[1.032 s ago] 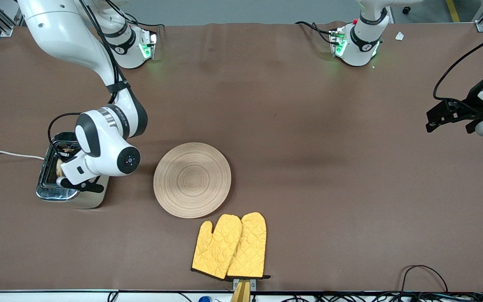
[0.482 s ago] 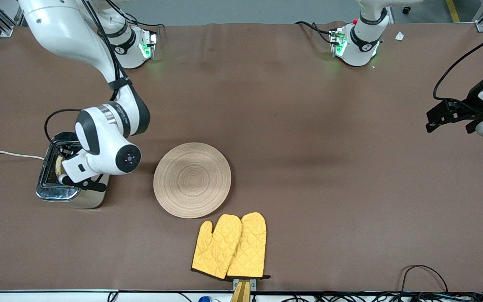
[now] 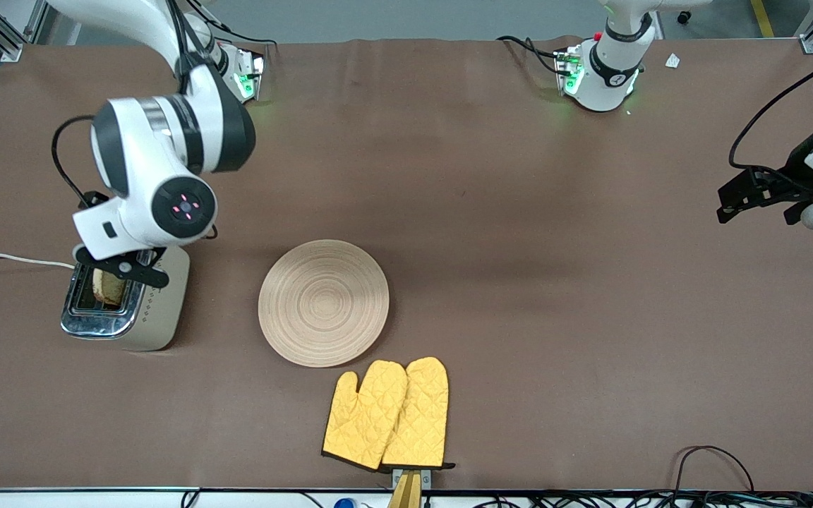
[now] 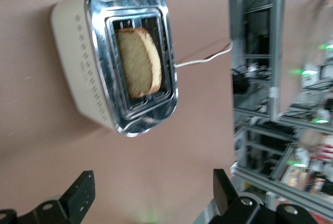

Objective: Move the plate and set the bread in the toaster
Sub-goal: 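Open the right gripper and raise it away from the toaster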

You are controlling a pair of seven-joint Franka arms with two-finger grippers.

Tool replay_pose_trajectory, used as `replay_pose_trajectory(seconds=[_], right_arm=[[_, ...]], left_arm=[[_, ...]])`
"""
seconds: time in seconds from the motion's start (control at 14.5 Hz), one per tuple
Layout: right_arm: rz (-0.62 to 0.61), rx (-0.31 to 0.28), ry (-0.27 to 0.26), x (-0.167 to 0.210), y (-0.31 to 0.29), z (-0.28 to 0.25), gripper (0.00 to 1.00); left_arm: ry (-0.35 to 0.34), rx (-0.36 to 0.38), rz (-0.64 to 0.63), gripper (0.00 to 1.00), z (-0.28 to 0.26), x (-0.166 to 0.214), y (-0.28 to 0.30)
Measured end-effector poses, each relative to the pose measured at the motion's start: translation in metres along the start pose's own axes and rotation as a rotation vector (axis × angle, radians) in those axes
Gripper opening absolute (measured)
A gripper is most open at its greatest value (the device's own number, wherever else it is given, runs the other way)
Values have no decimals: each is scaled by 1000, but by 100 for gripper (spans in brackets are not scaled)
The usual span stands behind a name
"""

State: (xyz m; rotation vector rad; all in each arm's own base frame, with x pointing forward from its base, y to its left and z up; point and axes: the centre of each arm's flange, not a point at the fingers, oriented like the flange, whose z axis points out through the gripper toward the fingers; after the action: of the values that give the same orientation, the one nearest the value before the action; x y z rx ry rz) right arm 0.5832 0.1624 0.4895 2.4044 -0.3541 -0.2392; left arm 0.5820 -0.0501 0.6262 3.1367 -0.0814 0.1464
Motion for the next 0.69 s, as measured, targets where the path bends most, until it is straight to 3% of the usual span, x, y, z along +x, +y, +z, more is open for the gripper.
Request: replay_pose_trajectory(seconds=[0.34, 0.69], right_arm=[[64, 228, -19, 5, 95, -17, 100], [-85, 417, 5, 30, 180, 8, 100]], left_arm=[[3, 0, 0, 100, 0, 0, 0], [15, 0, -1, 100, -1, 2, 0]])
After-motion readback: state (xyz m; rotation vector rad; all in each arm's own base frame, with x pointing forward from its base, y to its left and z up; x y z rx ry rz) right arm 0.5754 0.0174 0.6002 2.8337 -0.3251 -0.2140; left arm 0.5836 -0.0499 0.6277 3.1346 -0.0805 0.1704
